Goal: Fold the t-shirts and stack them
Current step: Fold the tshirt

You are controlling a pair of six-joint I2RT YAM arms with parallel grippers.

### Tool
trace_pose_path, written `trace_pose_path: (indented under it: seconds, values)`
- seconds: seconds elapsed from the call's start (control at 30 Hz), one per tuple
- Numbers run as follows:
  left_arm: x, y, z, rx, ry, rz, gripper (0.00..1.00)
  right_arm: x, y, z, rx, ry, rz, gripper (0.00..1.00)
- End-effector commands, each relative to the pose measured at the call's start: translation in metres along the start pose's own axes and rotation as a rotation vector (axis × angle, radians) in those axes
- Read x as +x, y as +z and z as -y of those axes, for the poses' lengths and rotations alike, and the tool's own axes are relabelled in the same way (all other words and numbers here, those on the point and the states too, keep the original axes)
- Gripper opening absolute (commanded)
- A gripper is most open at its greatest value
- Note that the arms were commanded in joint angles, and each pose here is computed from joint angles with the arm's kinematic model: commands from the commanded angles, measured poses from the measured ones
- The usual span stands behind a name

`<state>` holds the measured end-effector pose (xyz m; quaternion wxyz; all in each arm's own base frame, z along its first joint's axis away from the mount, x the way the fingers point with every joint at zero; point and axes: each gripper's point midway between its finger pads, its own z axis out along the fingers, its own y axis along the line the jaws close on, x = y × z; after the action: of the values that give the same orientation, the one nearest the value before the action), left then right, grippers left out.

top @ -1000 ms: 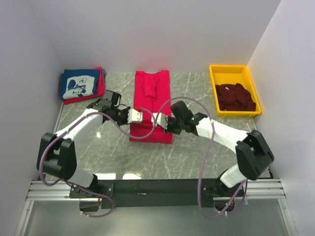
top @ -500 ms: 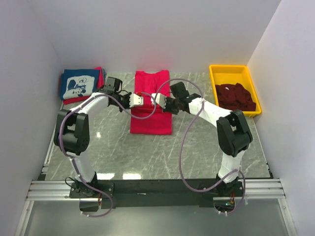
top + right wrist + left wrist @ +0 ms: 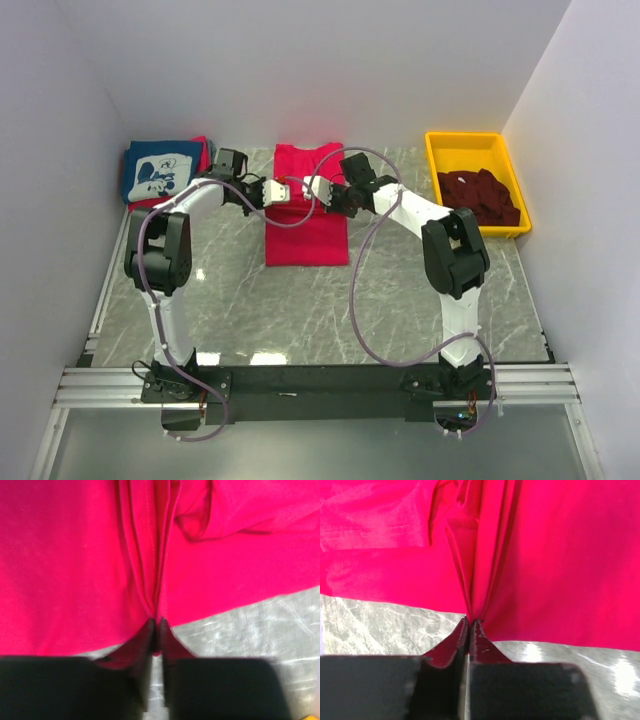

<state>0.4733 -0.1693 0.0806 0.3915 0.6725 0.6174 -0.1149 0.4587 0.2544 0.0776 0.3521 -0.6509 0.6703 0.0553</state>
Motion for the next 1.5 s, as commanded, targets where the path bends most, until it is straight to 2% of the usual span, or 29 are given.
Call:
trace_pose_path:
  seconds: [0.0,0.03,0.07,0.1,0.13,0.17,0.27,0.43,0.57,0.67,0.7,0.77,0.8,0.87,0.9,1.1,1.47]
  values:
    - [-0.006,-0.003,-0.028,-0.068,0.05,0.023,0.09,-0.009,-0.005,0.026,0.054,-0.021,0.017,0.2]
    - [-0.007,-0.003,-0.033,-0.085,0.056,0.026,0.18,-0.009,-0.005,0.027,0.06,-0.016,0.017,0.31]
    - [-0.007,-0.003,-0.036,-0.096,0.054,0.027,0.32,-0.01,-0.007,0.029,0.071,-0.012,0.018,0.39]
    - [-0.008,-0.004,-0.038,-0.109,0.035,0.03,0.37,-0.01,-0.009,0.035,0.097,-0.008,0.018,0.45]
    - [-0.01,-0.005,-0.044,-0.13,0.036,0.035,0.4,-0.012,-0.01,0.038,0.113,-0.002,0.021,0.56]
    - [-0.011,-0.007,-0.049,-0.147,0.025,0.039,0.45,-0.015,-0.016,0.043,0.133,0.006,0.027,0.61]
    - [-0.012,-0.019,-0.055,-0.182,-0.028,0.043,0.49,-0.022,-0.031,0.052,0.162,0.027,0.034,0.6]
    - [-0.012,-0.047,-0.043,-0.205,-0.121,0.042,0.47,-0.025,-0.055,0.034,0.119,0.093,0.038,0.48]
    - [-0.007,-0.052,-0.013,-0.169,-0.215,0.029,0.46,-0.031,-0.057,0.006,-0.009,0.35,0.046,0.45]
    - [-0.012,-0.056,-0.013,-0.182,-0.343,0.044,0.47,-0.036,-0.055,0.002,-0.08,0.566,0.063,0.44]
    - [-0.009,-0.053,-0.011,-0.179,-0.455,0.044,0.47,-0.032,-0.056,0.005,-0.09,0.635,0.059,0.43]
    - [-0.009,-0.057,-0.014,-0.171,-0.57,0.057,0.48,-0.038,-0.053,0.013,-0.112,0.76,0.084,0.42]
    - [-0.007,-0.054,-0.011,-0.157,-0.672,0.066,0.49,-0.037,-0.053,0.016,-0.125,0.8,0.094,0.42]
    - [-0.003,-0.056,-0.017,-0.167,-0.762,0.091,0.52,-0.04,-0.046,0.02,-0.138,0.874,0.108,0.42]
    - [0.0,-0.052,-0.017,-0.168,-0.844,0.097,0.52,-0.041,-0.043,0.022,-0.137,0.89,0.12,0.42]
    - [0.011,-0.034,-0.032,-0.14,-1.055,0.118,0.52,-0.026,-0.013,0.034,-0.123,0.99,0.113,0.47]
    - [0.029,-0.016,-0.035,-0.158,-1.158,0.092,0.55,0.003,0.015,0.054,-0.042,1.027,0.079,0.54]
